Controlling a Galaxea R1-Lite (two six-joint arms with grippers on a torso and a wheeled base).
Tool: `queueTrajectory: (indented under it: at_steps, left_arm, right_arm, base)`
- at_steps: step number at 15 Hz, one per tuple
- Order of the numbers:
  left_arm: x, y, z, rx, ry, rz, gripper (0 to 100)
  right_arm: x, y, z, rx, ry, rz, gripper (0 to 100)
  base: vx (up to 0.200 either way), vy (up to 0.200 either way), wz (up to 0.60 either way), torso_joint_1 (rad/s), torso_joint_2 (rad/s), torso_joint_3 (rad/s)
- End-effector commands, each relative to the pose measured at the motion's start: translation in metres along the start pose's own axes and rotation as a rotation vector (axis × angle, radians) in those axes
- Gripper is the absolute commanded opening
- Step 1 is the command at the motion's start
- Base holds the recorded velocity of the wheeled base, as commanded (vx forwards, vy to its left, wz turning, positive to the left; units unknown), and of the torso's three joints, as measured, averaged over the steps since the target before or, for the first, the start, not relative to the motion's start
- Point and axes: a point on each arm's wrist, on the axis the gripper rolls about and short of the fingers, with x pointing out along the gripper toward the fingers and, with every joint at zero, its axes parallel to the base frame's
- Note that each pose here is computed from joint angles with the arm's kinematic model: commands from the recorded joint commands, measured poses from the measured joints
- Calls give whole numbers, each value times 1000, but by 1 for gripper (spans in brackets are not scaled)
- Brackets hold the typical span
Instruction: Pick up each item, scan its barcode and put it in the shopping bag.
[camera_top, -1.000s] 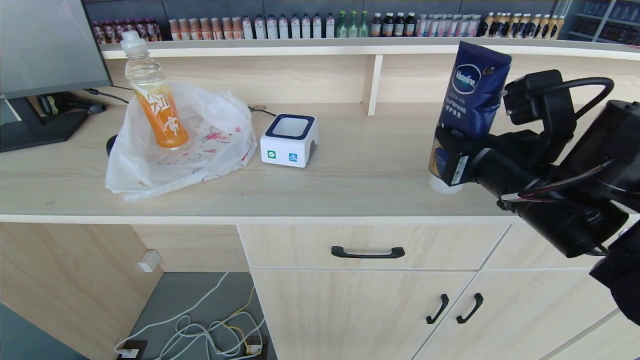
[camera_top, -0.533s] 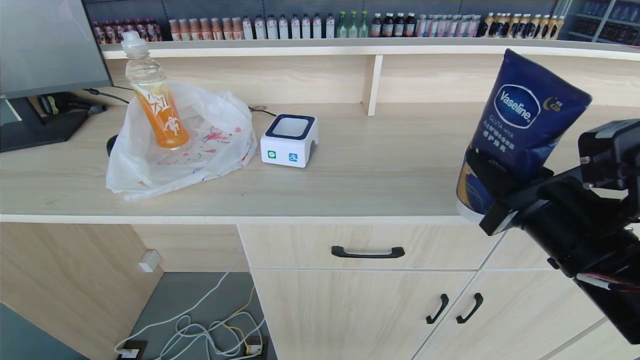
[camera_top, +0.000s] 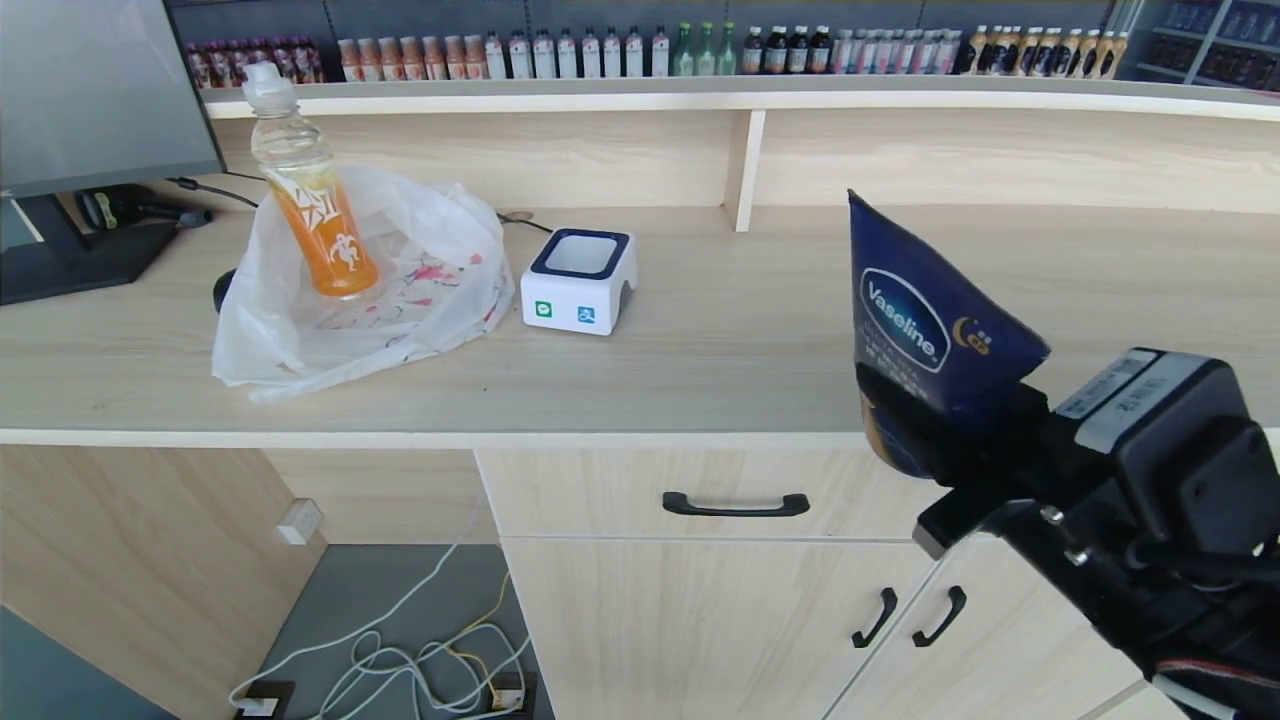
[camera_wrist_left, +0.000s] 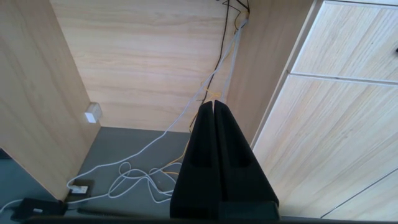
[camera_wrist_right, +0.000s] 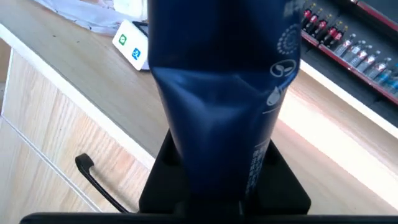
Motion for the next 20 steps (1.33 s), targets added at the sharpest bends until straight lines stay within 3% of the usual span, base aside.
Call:
queueTrajectory:
  at_steps: [1, 8, 10, 13, 15, 16, 18, 20]
  left_arm:
    - [0, 0, 0, 0, 0, 0, 0]
    - [0, 0, 0, 0, 0, 0, 0]
    - [0, 0, 0, 0, 0, 0, 0]
    - [0, 0, 0, 0, 0, 0, 0]
    - [0, 0, 0, 0, 0, 0, 0]
    - [0, 0, 0, 0, 0, 0, 0]
    - [0, 0, 0, 0, 0, 0, 0]
    - [0, 0, 0, 0, 0, 0, 0]
  right_arm:
    - [-3, 18, 12, -62, -49, 78, 0]
    - [-2, 39, 40, -174, -217, 181, 0]
    - [3, 33, 42, -197, -234, 174, 0]
    - [7, 47, 49, -240, -261, 233, 0]
    - [7, 46, 51, -280, -280, 228, 0]
    - [2, 45, 49, -327, -338, 266, 0]
    - [-5, 50, 42, -361, -358, 324, 0]
    - [-4, 41, 45, -520, -391, 255, 0]
  base:
    - [0, 0, 0, 0, 0, 0]
    - [0, 0, 0, 0, 0, 0]
    - [0, 0, 0, 0, 0, 0]
    - [0, 0, 0, 0, 0, 0]
    - [0, 0, 0, 0, 0, 0]
    - [0, 0, 0, 0, 0, 0]
    - [0, 0, 0, 0, 0, 0]
    - [0, 0, 0, 0, 0, 0]
